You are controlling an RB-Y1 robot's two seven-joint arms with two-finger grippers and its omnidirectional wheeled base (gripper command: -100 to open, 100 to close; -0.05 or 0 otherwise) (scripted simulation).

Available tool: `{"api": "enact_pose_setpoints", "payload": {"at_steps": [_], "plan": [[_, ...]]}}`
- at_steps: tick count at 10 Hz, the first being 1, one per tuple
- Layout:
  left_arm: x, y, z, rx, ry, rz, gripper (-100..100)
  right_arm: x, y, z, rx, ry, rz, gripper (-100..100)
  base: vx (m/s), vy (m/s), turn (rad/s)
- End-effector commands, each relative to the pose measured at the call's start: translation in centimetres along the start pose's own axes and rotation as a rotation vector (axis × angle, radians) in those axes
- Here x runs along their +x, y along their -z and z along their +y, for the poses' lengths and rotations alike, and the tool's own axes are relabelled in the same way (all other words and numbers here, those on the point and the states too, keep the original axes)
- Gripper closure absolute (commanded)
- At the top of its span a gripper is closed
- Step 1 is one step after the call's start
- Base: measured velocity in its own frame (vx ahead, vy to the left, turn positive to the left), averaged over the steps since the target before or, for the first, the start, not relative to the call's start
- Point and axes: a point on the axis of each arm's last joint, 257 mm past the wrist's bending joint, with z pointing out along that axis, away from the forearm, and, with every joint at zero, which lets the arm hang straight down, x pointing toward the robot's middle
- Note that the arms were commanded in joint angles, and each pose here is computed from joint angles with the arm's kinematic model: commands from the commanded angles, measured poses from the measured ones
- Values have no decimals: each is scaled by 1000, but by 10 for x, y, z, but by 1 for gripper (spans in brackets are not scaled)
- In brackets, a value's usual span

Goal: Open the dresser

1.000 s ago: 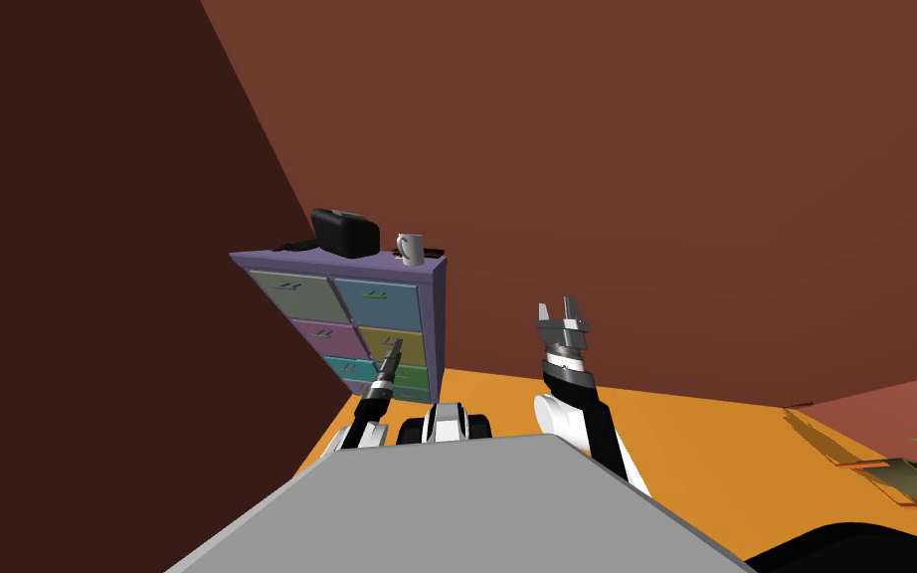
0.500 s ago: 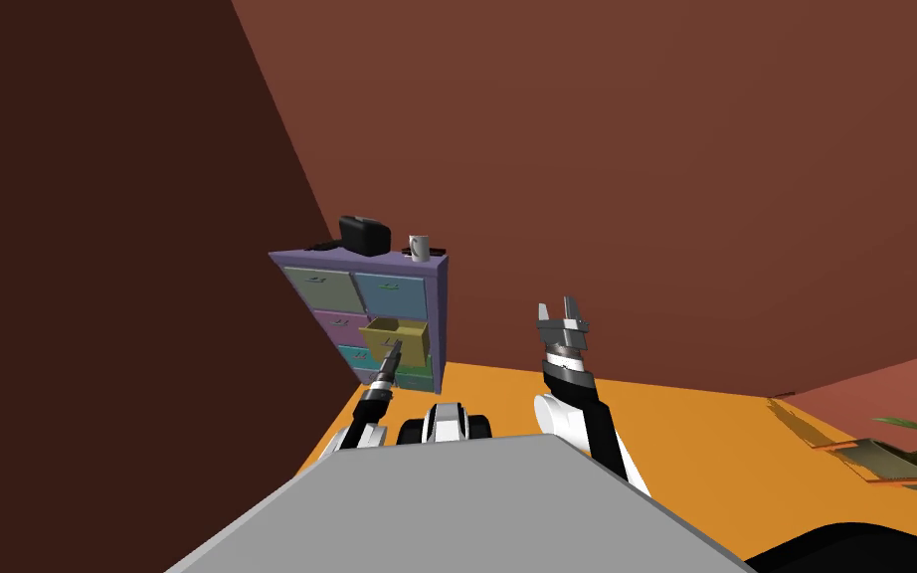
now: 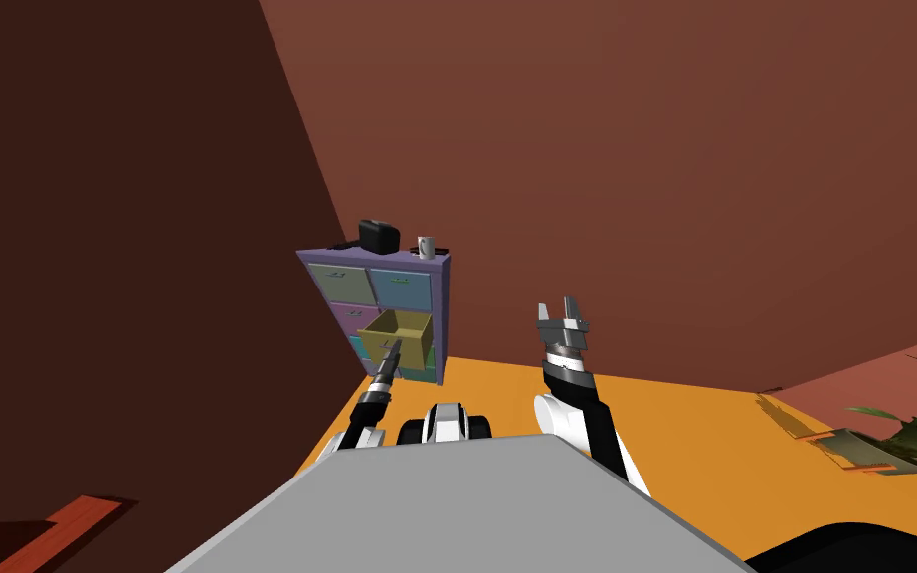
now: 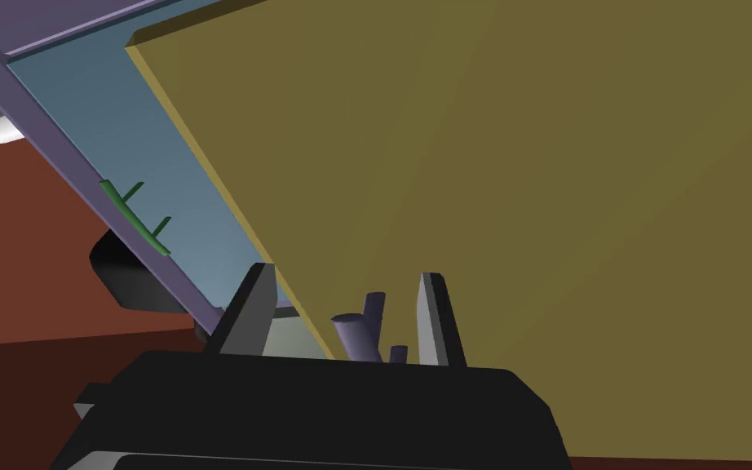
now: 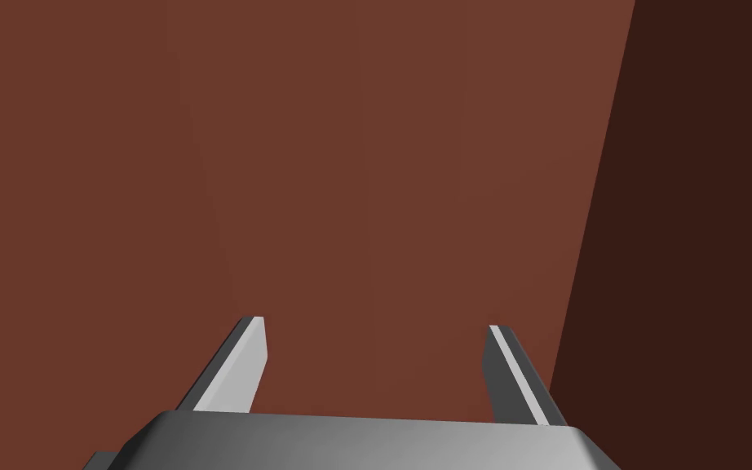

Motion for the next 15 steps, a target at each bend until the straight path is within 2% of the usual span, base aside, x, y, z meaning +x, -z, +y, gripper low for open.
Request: {"api": "enact_pose_setpoints", "payload": {"at_steps": [1,8,9,10,15], "plan": [[-5,-2,-12,-2,-2,-4,-100,0,0,0,0,0,0,0,27,-2,-23],[-21,-4,-49,-6,-5,-17,-100,0,0,0,0,0,0,0,5,2,-21],[-18,-1,-40,-20,-3,-13,-100,0,0,0,0,0,0,0,0,0,0],[-18,-1,-39,-25,-2,-12,0,0,0,0,0,0,0,0,0,0,0],[-17,0,-35,-35,-2,-10,0,0,0,0,0,0,0,0,0,0,0]]}}
